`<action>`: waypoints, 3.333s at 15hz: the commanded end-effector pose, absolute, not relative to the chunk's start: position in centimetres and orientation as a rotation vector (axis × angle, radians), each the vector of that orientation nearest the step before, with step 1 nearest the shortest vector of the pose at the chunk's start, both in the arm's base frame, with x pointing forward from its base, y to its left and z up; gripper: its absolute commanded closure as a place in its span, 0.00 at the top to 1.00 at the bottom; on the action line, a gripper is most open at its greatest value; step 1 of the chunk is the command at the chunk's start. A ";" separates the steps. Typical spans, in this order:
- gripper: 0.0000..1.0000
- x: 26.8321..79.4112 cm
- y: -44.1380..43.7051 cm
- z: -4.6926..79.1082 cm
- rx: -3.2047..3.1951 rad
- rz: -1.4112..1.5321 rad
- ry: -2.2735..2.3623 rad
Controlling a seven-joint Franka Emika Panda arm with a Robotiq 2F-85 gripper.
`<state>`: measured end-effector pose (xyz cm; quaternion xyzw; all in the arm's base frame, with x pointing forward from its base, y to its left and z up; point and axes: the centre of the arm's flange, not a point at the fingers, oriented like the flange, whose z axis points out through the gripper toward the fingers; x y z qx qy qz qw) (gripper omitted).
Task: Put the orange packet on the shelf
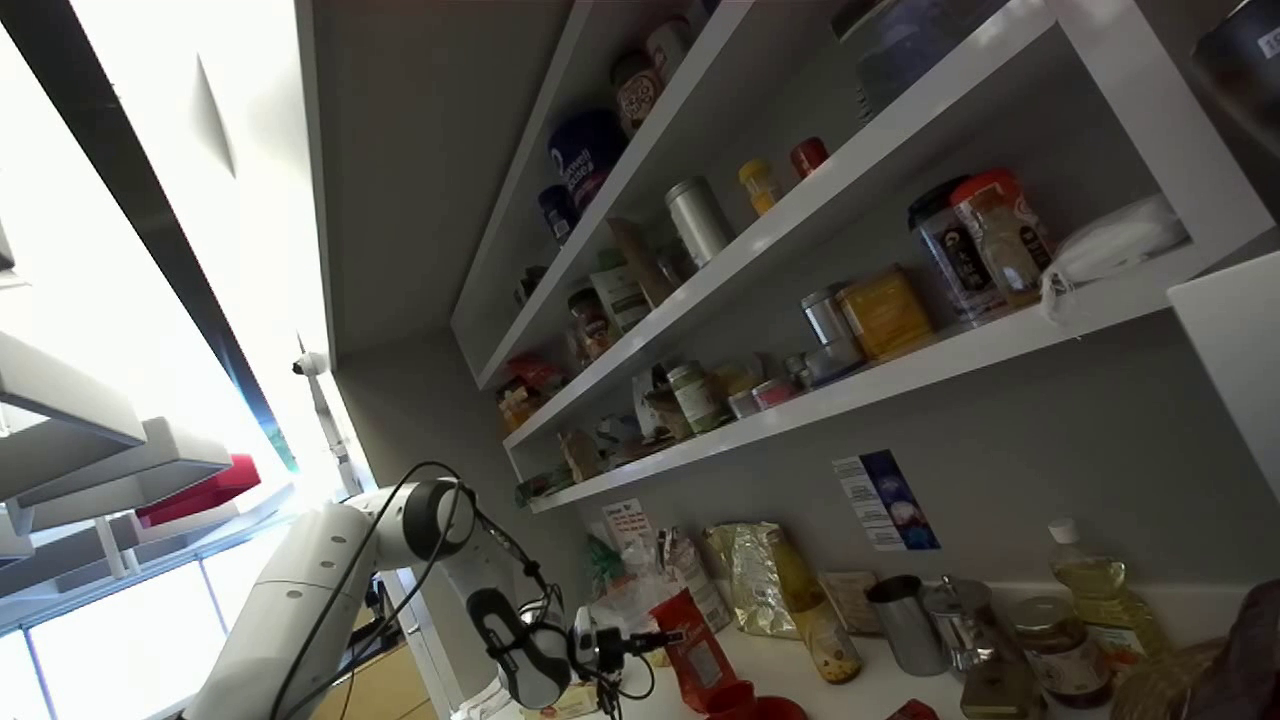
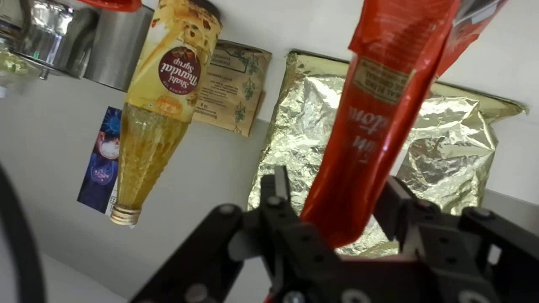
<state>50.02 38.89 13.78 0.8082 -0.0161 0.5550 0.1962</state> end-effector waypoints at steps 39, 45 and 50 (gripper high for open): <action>0.01 37.1 14.1 44.5 2.107 1.709 0.092; 0.01 33.3 5.1 49.3 2.097 1.661 -0.034; 0.01 33.8 -2.5 55.6 2.062 1.633 -0.146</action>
